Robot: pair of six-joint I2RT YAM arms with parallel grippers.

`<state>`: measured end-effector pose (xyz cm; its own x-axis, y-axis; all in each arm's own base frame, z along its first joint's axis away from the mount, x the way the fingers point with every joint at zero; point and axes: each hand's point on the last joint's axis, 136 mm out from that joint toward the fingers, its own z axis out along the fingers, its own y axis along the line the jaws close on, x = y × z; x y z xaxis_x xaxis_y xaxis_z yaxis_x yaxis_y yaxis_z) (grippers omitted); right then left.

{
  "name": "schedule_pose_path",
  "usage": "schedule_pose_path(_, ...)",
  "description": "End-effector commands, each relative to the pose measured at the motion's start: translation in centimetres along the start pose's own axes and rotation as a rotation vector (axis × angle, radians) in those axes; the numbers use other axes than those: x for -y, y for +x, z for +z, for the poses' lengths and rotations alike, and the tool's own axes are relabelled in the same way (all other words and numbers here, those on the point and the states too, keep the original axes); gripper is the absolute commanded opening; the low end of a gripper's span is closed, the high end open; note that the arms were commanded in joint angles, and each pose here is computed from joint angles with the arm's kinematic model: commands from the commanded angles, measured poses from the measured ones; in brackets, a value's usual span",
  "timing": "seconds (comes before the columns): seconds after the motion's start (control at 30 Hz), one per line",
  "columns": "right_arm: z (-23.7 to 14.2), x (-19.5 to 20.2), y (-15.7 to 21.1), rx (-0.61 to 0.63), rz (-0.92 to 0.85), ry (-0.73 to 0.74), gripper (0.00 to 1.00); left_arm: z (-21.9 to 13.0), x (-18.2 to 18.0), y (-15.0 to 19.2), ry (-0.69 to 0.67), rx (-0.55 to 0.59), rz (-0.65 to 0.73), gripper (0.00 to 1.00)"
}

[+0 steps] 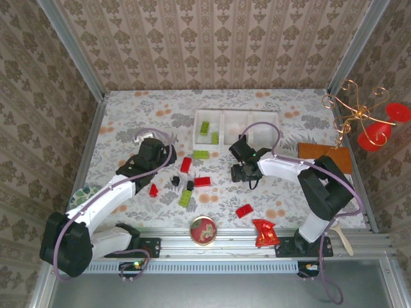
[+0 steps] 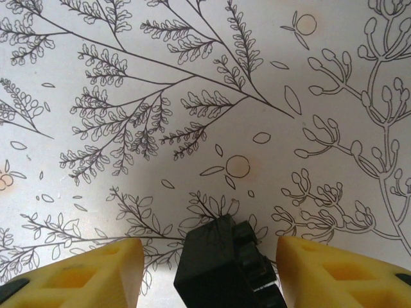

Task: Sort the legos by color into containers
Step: Pick up the lego from the center of the table.

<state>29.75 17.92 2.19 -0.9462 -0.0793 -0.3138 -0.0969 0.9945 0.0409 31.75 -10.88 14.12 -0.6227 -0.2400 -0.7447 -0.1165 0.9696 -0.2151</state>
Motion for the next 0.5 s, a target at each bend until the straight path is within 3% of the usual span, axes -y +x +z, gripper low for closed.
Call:
schedule_pose_path(0.0,0.3,-0.5,0.4,-0.036,-0.024,-0.007,0.56,-0.1,-0.2,-0.2,0.014,0.004,-0.046,1.00)
schedule_pose_path(0.47,0.3,-0.6,0.1,-0.029,-0.027,-0.006,0.36,1.4,-0.2,0.1,0.048,-0.037,-0.124,1.00)
